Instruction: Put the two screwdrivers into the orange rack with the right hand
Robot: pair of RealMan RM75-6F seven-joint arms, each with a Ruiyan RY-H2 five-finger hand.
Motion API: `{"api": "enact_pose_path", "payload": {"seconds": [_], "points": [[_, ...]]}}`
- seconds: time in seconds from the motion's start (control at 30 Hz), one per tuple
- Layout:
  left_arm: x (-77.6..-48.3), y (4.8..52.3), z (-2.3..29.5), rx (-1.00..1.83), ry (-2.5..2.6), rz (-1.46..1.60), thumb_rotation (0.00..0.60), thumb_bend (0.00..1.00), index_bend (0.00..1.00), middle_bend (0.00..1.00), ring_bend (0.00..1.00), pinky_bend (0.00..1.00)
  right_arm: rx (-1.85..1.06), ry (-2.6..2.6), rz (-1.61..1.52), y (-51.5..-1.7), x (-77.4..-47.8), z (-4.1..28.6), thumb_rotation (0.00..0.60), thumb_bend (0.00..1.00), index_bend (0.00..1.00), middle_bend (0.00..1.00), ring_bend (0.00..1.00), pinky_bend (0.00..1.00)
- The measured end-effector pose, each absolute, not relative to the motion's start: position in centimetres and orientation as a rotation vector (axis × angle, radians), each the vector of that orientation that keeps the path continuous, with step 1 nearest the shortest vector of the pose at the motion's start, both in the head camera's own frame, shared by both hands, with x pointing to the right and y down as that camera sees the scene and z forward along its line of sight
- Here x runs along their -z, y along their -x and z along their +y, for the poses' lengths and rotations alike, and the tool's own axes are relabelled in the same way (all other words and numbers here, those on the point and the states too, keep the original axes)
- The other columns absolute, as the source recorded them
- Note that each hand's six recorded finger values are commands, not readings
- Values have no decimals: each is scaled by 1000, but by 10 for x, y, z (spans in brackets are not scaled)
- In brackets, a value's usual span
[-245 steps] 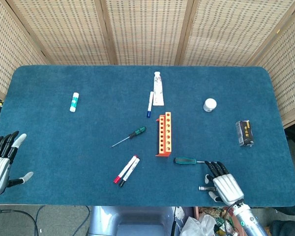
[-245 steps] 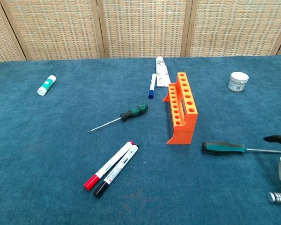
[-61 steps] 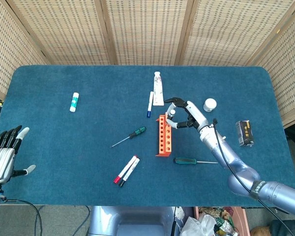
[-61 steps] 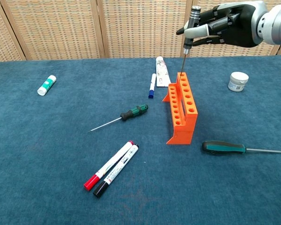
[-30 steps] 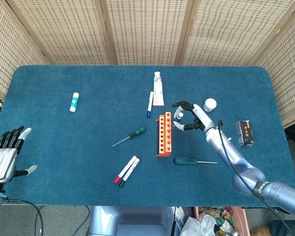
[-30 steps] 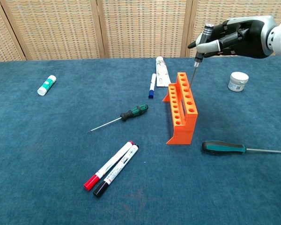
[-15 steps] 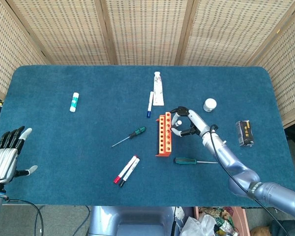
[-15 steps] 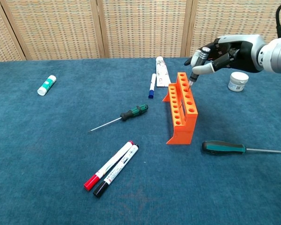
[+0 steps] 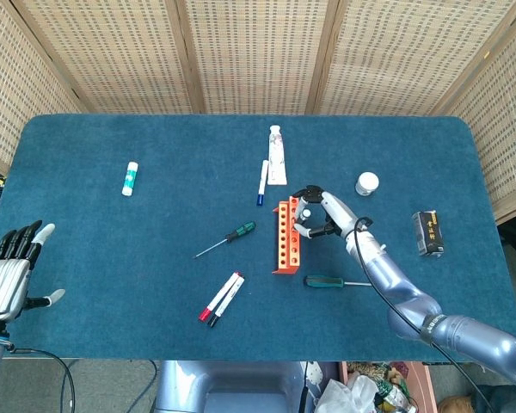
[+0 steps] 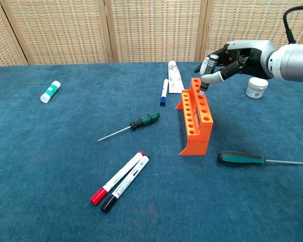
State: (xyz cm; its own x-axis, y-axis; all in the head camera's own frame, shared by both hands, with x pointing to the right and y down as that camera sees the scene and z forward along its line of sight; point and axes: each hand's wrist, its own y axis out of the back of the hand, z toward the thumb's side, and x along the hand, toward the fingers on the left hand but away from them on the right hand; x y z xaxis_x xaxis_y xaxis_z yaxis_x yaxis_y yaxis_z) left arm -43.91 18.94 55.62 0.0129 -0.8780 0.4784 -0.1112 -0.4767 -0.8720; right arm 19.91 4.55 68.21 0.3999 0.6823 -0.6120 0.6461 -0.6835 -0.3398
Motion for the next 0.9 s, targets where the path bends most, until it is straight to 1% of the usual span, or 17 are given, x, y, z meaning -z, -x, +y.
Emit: {"api": "enact_pose_path", "payload": {"seconds": [0.47, 0.9], "points": [[-557, 439, 189, 1527, 1651, 1024, 600, 0, 0, 0, 0, 0, -1223, 2552, -1192, -197, -686, 47, 600, 498, 616, 203, 0, 83], [-557, 439, 189, 1529, 1652, 1024, 600, 0, 0, 0, 0, 0, -1233, 2552, -1160, -195, -683, 48, 600, 498, 616, 203, 0, 84]]}}
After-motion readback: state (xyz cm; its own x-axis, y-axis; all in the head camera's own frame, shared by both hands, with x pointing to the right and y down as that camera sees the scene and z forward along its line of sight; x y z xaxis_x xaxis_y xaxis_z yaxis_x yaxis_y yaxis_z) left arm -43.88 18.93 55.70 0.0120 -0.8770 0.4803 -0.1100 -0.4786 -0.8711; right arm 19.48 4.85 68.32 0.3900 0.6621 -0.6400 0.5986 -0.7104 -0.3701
